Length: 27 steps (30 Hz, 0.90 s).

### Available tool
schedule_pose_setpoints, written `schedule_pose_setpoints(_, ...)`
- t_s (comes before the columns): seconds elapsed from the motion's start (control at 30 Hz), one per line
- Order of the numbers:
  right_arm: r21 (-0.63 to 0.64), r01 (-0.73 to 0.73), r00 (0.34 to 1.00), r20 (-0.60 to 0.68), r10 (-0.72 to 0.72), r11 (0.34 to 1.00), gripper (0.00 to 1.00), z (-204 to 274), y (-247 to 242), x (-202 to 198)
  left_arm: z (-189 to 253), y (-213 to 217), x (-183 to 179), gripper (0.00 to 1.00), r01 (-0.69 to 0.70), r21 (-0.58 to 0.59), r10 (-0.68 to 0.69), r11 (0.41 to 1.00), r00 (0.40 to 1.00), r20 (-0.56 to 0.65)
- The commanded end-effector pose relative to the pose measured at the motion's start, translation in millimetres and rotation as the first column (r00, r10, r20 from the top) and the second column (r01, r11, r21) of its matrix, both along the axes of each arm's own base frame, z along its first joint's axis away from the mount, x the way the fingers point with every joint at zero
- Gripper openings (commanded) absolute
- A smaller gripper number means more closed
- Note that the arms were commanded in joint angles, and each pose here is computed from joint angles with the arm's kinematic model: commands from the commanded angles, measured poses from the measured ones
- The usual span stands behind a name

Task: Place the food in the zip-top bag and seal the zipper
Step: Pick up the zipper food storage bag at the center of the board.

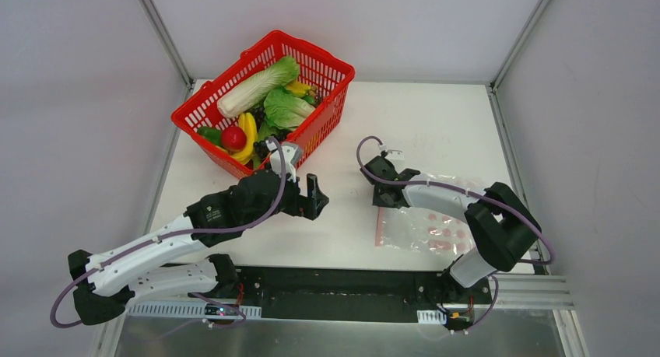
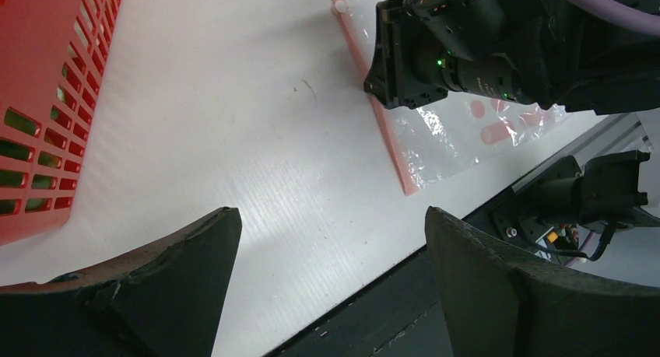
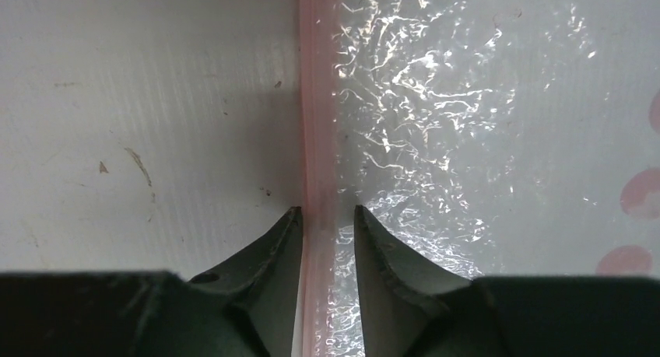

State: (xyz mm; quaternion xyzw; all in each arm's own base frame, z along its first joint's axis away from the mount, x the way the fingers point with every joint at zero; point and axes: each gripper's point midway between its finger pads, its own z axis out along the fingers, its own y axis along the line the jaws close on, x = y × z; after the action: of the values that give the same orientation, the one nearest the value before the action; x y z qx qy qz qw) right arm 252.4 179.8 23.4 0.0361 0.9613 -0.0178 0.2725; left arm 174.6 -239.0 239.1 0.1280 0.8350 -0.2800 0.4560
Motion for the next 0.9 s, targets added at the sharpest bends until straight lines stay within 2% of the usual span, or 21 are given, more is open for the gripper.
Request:
schedule_pose_setpoints(0.0,0.003,-0.007,1.000,-0.005,0.007,1.000,0.27,-3,1,0,8,0,4,0.90,-0.043,-0.060,0.044,0.997,0.999,0.016)
schedule_pose_setpoints(0.07,0.011,-0.009,1.000,0.002,0.009,1.000,0.20,-3,2,1,4,1,3,0.90,-0.045,-0.048,0.046,0.998,0.999,0.009)
schedule_pose_setpoints(0.13,0.026,-0.016,1.000,0.007,0.016,1.000,0.02,-2,3,1,2,1,2,0.90,-0.044,-0.047,0.044,0.998,0.999,0.003)
schedule_pose_setpoints(0.17,0.034,-0.018,1.000,0.012,0.017,0.999,0.00,-1,4,1,0,1,2,0.90,-0.044,-0.044,0.044,0.998,0.999,0.000)
schedule_pose_setpoints(0.33,0.094,-0.038,0.998,0.046,0.034,0.995,0.00,10,11,2,-12,-3,2,0.90,-0.037,-0.020,0.037,0.999,0.999,-0.024)
schedule_pose_setpoints(0.47,0.207,-0.091,0.993,0.095,0.073,0.974,0.00,32,25,-1,-22,-11,2,0.90,-0.024,-0.014,0.024,1.000,0.999,-0.045)
schedule_pose_setpoints(0.63,0.428,-0.172,0.978,0.179,0.104,0.887,0.00,71,50,-12,-35,-27,4,0.91,-0.008,-0.018,0.007,1.000,0.997,-0.077)
schedule_pose_setpoints(0.87,0.555,-0.206,0.973,0.199,0.112,0.806,0.00,94,59,-28,-52,-58,5,0.90,0.022,-0.069,-0.032,0.997,0.989,-0.142)
